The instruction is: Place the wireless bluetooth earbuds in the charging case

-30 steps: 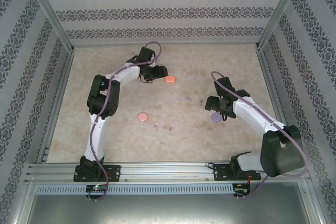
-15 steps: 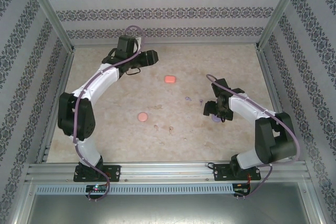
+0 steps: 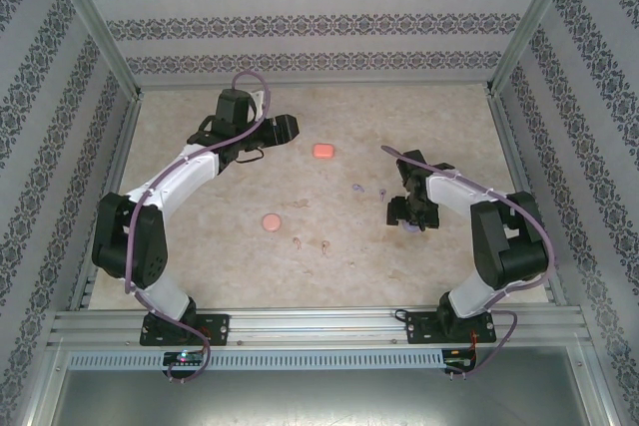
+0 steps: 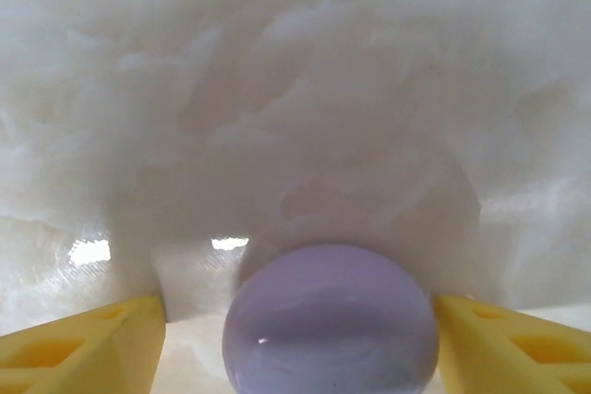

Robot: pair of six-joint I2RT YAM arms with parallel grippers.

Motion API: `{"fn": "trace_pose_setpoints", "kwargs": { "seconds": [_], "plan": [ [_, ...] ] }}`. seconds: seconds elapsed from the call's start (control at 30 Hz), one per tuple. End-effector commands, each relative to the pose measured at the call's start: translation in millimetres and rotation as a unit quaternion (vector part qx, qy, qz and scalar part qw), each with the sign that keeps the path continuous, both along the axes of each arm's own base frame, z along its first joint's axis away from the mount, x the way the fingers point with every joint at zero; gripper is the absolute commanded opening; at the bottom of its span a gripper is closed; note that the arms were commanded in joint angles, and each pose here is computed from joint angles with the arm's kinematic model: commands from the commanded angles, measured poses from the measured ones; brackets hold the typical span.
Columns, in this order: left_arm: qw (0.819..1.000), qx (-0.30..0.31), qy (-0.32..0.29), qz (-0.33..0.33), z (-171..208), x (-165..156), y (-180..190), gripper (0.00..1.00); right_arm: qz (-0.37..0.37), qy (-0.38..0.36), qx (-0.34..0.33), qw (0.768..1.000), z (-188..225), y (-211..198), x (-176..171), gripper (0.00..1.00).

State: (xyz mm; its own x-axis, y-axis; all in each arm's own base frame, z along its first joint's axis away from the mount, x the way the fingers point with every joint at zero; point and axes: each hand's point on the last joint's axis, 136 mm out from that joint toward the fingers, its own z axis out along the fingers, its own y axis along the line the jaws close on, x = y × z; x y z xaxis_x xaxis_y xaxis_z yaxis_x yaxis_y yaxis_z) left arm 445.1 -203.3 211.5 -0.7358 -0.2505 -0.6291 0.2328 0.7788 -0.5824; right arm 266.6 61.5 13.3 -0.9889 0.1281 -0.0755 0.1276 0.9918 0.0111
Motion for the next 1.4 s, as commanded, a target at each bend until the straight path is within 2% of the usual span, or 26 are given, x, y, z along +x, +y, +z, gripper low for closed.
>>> {"fn": "trace_pose_setpoints", "kwargs": {
  "seconds": [0.0, 0.27, 0.5, 0.8, 0.87, 1.03, 1.37],
  "plan": [
    [0.999, -0.026, -0.040, -0.023, 29, -5, -10, 0.74, 0.020, 0.016, -0.004, 1.000, -2, -4, 1, 0.74],
    [0.996, -0.038, -0.049, -0.057, 31, -12, -20, 0.78, 0.020, 0.029, -0.008, 0.999, -6, -6, 1, 0.66],
    [0.994, -0.028, -0.058, -0.087, 32, -20, -23, 0.78, 0.018, 0.026, 0.011, 0.999, -1, 0, 1, 0.47],
    [0.999, -0.037, -0.034, 0.008, 1, -10, -3, 0.78, -0.030, -0.027, 0.102, 0.994, 24, 32, 2, 0.38],
    [0.998, -0.050, -0.029, 0.023, -7, -9, -1, 0.78, -0.052, -0.051, 0.132, 0.989, 36, 43, 5, 0.38],
    [0.995, -0.089, -0.039, -0.005, -16, -15, -18, 0.76, -0.117, -0.115, 0.206, 0.965, 73, 68, 29, 0.39],
    [0.983, -0.113, -0.129, -0.069, -9, -39, -57, 0.75, -0.213, -0.208, 0.304, 0.905, 153, 124, 111, 0.39]
  ]
}}
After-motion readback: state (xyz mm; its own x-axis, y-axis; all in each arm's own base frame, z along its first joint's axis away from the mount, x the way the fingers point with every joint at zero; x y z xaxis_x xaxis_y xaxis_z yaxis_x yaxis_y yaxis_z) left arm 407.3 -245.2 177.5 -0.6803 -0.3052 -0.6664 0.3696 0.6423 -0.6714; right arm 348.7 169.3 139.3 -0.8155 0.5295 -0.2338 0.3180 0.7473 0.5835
